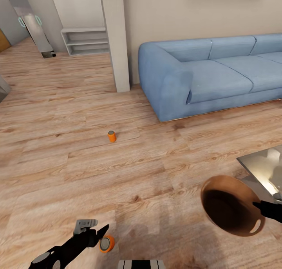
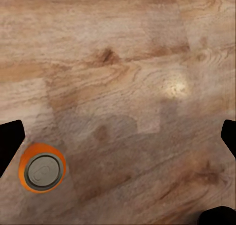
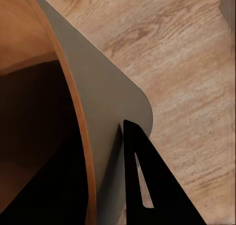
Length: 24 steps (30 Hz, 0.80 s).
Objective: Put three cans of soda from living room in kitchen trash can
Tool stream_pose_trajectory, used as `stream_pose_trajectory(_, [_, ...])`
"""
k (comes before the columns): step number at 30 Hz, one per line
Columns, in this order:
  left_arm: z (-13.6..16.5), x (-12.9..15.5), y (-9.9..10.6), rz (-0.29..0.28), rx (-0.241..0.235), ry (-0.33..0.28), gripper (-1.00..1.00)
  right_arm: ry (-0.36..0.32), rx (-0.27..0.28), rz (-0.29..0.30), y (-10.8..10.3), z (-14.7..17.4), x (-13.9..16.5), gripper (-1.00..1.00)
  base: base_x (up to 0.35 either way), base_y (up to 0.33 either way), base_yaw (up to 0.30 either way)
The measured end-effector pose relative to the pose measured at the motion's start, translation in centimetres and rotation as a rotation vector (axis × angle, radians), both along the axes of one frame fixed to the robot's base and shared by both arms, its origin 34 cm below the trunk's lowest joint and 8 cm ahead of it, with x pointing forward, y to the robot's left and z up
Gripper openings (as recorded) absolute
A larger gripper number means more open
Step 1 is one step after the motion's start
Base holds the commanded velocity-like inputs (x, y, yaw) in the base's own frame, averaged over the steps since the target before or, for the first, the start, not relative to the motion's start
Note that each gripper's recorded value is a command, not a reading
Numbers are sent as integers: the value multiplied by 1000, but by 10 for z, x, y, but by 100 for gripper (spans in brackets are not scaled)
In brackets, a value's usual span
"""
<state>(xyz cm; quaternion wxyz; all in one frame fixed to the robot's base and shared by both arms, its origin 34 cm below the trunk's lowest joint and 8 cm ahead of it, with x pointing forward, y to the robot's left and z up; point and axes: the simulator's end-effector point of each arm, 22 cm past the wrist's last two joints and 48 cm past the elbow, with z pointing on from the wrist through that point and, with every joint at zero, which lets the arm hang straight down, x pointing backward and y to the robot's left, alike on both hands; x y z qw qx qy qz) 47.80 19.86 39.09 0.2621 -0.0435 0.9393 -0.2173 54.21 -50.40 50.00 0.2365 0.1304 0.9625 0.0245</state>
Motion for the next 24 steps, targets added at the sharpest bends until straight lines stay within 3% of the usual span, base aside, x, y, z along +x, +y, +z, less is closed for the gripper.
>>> stream_pose_trajectory(4, [-5, 9, 12, 3, 48, -15, 100, 28, -39, 10, -5, -4, -4, -100, 0, 0, 0])
stream_pose_trajectory(12, [-6, -3, 23, 33, 6, 25, 100, 60, -85, -12, -20, -5, -14, -100, 0, 0, 0])
stream_pose_trajectory(24, [3, -16, 27, 33, 19, 15, 100, 105, -124, -26, -29, -7, -24, -100, 0, 0, 0])
